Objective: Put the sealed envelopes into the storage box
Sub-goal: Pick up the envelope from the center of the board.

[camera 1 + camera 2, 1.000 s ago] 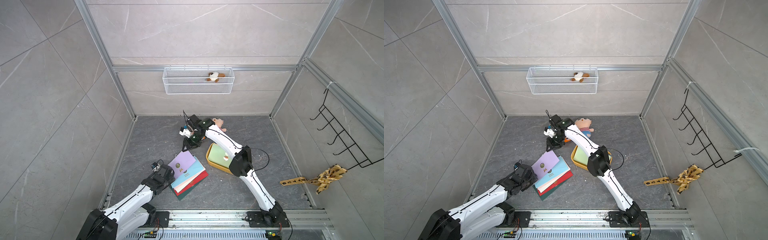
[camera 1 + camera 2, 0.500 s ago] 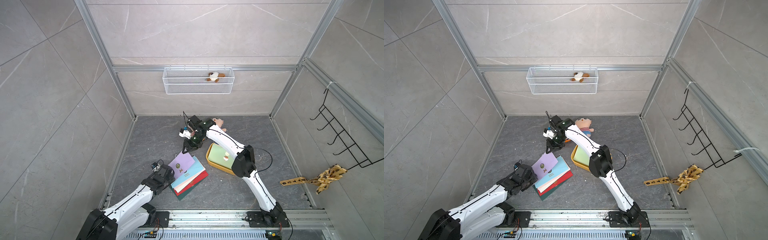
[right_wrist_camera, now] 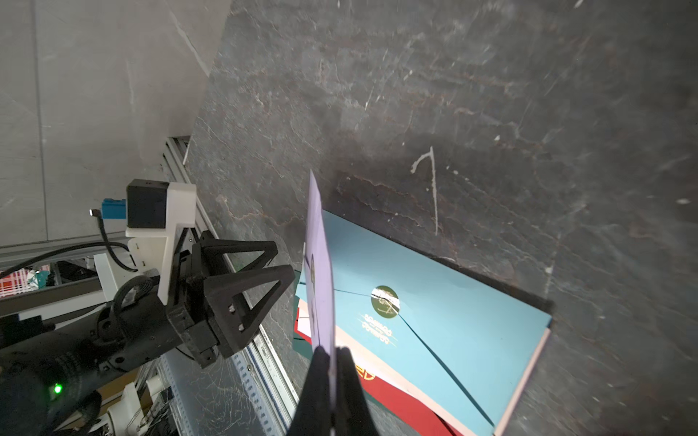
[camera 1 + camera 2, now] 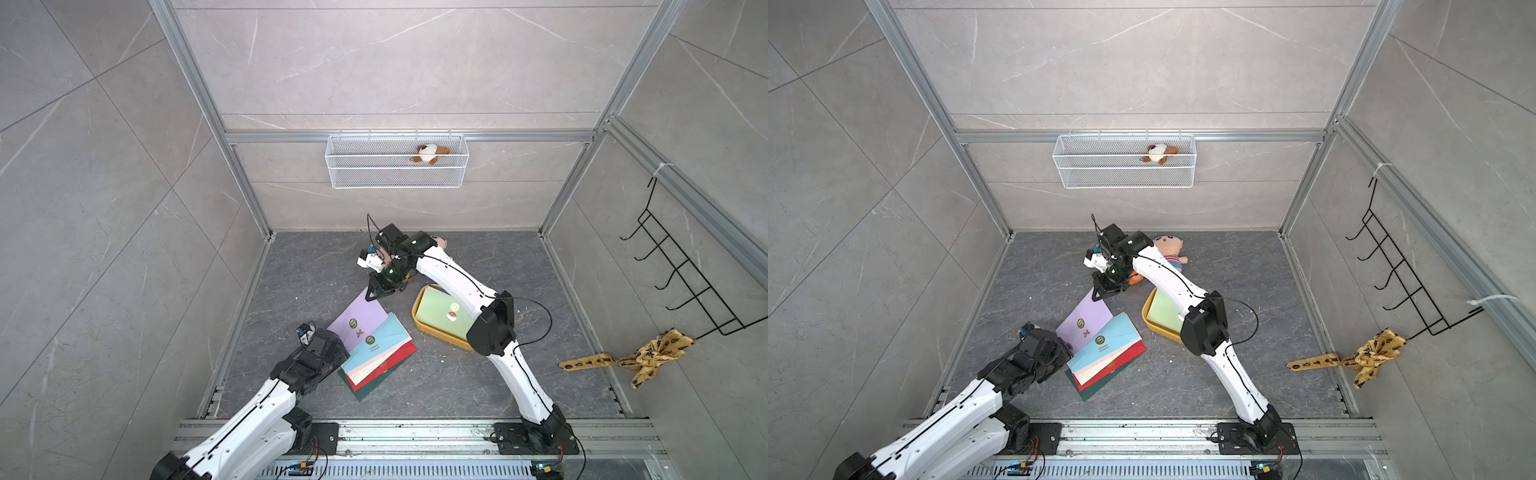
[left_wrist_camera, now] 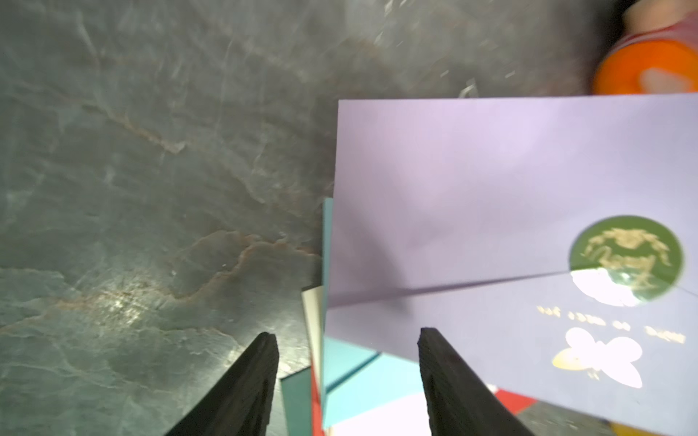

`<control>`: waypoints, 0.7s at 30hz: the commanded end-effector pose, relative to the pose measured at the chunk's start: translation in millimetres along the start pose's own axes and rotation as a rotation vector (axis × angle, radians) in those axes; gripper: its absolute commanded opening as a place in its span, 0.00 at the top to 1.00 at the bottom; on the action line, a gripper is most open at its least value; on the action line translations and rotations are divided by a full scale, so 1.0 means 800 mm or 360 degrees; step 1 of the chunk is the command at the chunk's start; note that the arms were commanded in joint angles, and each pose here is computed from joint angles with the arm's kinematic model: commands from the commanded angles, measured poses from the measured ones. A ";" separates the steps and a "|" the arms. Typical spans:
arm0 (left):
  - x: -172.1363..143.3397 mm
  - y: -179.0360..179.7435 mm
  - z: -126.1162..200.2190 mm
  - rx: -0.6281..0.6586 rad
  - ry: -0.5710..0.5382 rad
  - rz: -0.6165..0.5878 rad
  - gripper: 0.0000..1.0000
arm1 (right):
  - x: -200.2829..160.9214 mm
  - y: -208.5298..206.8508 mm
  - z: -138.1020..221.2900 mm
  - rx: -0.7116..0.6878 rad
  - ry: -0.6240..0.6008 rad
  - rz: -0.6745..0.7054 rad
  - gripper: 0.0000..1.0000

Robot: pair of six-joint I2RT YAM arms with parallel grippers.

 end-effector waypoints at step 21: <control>0.049 -0.092 0.144 -0.0612 -0.0154 -0.0173 0.32 | -0.155 0.148 0.259 0.0004 -0.0902 0.0792 1.00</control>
Point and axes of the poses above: each gripper's point midway between its finger pads, its own z axis back along the fingers, its own y axis along the line the jaws close on, x = y × z, the point moved 5 cm from there along z, back along the fingers, and after that the axes turned 7 degrees about z, right-handed, at the moved point
